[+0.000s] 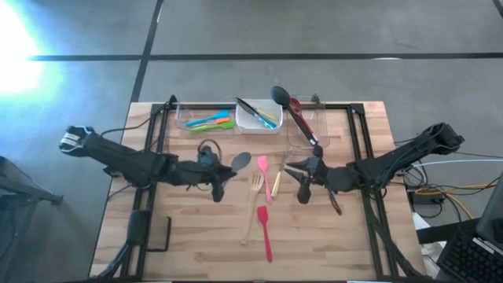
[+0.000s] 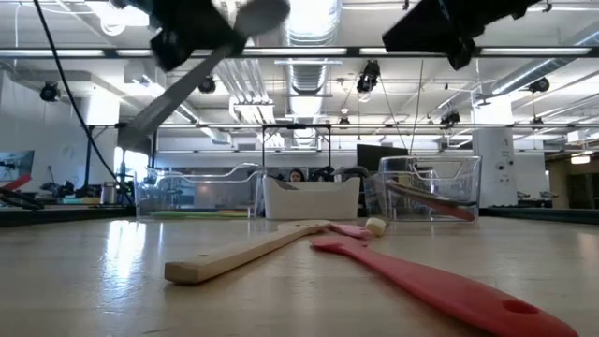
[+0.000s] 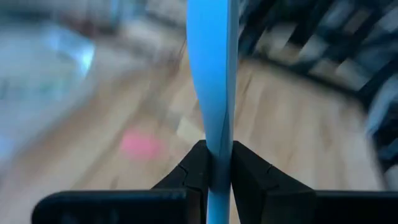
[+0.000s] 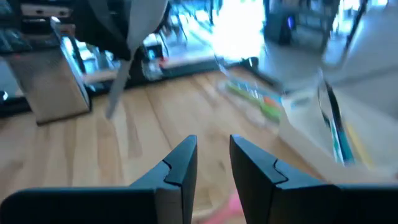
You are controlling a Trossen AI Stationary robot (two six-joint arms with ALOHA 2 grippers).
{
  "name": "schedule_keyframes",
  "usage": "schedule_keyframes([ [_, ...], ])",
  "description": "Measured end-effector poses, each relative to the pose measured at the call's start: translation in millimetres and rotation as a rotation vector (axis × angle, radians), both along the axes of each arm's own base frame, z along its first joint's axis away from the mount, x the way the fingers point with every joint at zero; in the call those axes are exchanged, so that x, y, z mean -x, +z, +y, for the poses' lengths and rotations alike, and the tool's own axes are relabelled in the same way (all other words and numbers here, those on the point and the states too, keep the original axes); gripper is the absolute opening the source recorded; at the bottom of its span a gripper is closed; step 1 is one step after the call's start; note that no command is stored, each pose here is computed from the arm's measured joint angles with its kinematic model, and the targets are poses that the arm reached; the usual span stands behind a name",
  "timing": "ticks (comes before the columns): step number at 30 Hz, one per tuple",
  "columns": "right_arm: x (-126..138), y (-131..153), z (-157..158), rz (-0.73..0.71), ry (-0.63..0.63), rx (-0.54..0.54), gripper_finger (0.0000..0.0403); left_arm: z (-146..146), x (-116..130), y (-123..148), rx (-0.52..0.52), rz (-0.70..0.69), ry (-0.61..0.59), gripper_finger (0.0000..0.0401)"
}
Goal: Pick & Place Kitchen Items
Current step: Put the gray ladle into the right transparent bin
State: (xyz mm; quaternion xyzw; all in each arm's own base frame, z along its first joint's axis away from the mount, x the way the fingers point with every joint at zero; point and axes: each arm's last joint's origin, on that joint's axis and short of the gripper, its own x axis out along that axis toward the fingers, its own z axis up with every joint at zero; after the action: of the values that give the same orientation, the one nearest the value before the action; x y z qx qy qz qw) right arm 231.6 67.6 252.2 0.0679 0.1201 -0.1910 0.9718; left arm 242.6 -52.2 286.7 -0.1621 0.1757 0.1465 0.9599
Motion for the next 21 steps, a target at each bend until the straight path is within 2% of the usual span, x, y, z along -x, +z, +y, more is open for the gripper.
schedule_keyframes([
  [5, -14, 7, 5, -0.112, 0.032, 0.088, 0.0093, 2, -8, 27, -0.164, -0.232, -0.089, 0.0047],
  [8, -23, 6, 9, -0.151, 0.041, 0.130, 0.0089, 6, -12, 38, -0.203, -0.336, -0.132, 0.0047],
  [15, -49, 12, 19, -0.175, 0.043, 0.154, 0.0091, 20, -21, 38, -0.228, -0.382, -0.166, 0.0047],
  [21, -72, 19, 27, -0.183, 0.044, 0.154, 0.0141, 25, -28, 34, -0.216, -0.379, -0.194, 0.0047],
])
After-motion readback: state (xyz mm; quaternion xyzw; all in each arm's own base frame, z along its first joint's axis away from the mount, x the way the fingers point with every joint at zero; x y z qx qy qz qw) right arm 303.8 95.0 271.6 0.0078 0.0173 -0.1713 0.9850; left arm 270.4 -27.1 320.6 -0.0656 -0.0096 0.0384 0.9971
